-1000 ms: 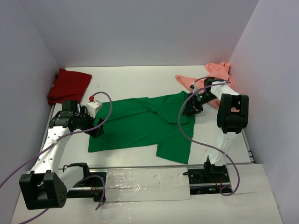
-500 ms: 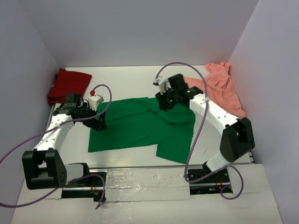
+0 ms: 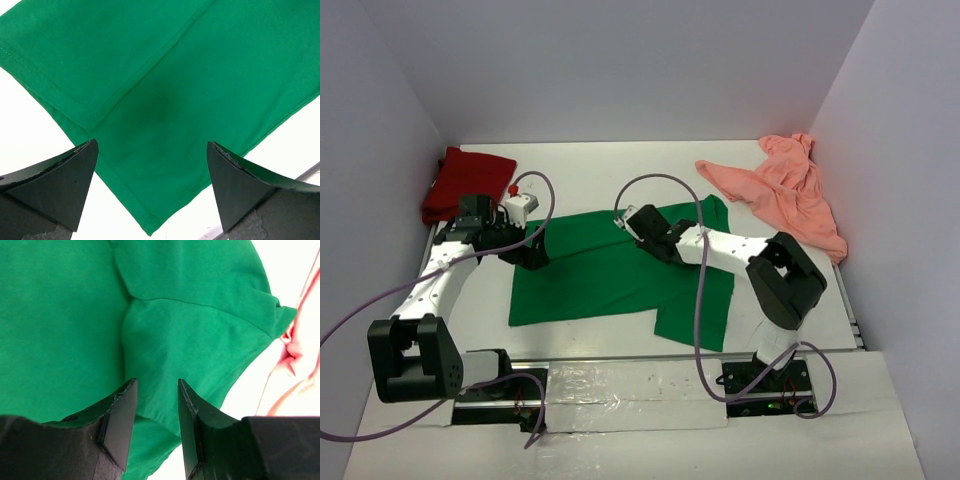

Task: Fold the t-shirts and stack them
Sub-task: Fold the flattened tshirt in 1/3 of the way

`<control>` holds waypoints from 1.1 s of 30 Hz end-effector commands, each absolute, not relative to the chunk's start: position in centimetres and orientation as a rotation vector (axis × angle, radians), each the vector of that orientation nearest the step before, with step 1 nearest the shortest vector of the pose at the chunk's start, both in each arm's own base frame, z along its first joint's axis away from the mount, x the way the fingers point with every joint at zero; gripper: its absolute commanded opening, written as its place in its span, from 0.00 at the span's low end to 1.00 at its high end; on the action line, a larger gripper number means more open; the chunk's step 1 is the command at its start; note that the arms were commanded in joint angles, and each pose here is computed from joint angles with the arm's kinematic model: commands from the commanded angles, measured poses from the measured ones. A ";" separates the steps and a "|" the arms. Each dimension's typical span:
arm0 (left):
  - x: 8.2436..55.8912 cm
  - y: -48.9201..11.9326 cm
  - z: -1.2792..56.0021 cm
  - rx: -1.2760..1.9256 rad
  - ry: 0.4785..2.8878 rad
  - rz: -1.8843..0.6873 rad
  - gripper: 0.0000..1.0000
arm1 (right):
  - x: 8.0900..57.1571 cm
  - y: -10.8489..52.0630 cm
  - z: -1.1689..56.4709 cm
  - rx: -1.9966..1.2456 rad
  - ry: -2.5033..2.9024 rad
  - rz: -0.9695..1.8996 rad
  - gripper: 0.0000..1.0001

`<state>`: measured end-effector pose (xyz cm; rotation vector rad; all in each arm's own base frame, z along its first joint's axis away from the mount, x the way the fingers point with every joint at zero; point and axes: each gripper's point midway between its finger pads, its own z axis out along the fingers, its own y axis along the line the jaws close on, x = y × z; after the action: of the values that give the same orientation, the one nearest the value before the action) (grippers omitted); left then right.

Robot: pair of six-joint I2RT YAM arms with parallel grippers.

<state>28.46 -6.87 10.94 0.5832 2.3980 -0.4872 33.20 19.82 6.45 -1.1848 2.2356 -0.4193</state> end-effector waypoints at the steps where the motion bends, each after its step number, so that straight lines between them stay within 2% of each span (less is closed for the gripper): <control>1: 29.9 -7.1 13.5 0.584 2.298 -0.474 0.99 | 34.7 19.3 7.2 -1.128 2.176 -0.569 0.45; 12: 29.7 -7.5 13.5 0.602 2.295 -0.500 0.99 | 32.5 20.1 5.2 -1.217 2.258 -0.494 0.45; 18: 29.6 -7.5 13.5 0.605 2.294 -0.504 0.99 | 31.0 20.9 4.2 -1.275 2.302 -0.424 0.39; 20: 29.5 -7.5 13.5 0.606 2.297 -0.502 0.99 | 30.8 20.7 3.7 -1.287 2.312 -0.430 0.34; 26: 29.2 -7.6 13.5 0.615 2.293 -0.506 0.99 | 31.0 19.9 2.7 -1.313 2.304 -0.509 0.32; 33: 29.1 -7.7 13.5 0.617 2.287 -0.512 0.99 | 31.9 18.3 2.6 -1.298 2.227 -0.662 0.34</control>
<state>28.41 -7.07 11.63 0.5929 2.3697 -0.4928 31.14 18.89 2.33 -1.3175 2.2888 -0.5596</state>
